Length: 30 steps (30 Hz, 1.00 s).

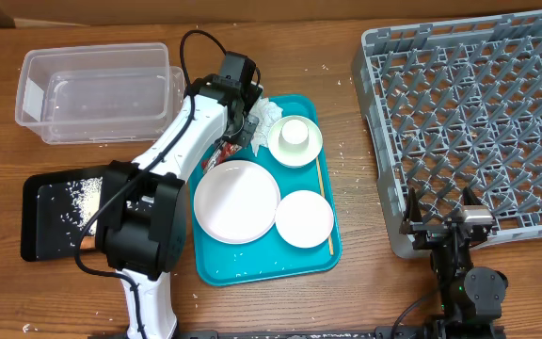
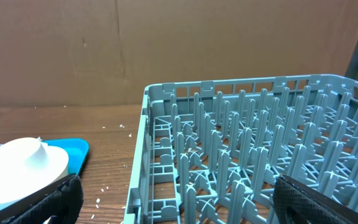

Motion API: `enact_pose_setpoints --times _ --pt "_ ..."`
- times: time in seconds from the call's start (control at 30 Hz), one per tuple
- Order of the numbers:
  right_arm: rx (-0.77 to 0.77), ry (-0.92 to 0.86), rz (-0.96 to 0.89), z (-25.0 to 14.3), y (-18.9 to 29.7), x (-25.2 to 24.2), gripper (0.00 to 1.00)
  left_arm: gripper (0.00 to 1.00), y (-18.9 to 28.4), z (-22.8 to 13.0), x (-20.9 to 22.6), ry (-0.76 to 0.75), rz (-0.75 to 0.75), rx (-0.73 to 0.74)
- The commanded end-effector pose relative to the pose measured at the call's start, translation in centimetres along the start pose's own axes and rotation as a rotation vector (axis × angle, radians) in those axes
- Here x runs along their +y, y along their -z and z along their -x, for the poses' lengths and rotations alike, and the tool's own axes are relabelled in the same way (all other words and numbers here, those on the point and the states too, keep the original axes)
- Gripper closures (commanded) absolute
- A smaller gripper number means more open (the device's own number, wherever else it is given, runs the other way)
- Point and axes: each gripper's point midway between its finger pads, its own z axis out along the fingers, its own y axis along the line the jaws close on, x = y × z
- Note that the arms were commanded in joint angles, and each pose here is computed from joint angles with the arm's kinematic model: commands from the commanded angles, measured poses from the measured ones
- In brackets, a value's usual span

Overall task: Sort waste into correct bins and load items into the dishwasher
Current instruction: 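Lower the left gripper and grasp the red wrapper on the tray, then carry the red wrapper left and drop it on the black tray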

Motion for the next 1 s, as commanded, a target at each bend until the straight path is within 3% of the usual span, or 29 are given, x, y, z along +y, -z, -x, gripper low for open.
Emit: enact_pose_setpoints --times 0.0,0.13,0.43,0.63,0.97 --pt "-0.006 -0.004 0.002 -0.1 0.0 0.1 0.00 0.96 1.7 0.6 -1.0 0.023 -0.030 -0.016" --pt "-0.006 -0.005 0.002 -0.1 0.0 0.1 0.00 0.96 4.9 0.8 -2.0 0.042 -0.103 -0.036" --pt "-0.006 -0.004 0.002 -0.1 0.0 0.1 0.00 0.96 14.1 0.6 -0.3 0.208 -0.079 -0.178" --pt "-0.006 -0.005 0.002 -0.1 0.0 0.1 0.00 0.96 17.5 -2.4 4.0 0.418 0.122 -0.175" --pt "-0.006 -0.005 0.002 -0.1 0.0 0.1 0.00 0.96 18.3 -10.7 12.9 0.851 0.454 -0.003"
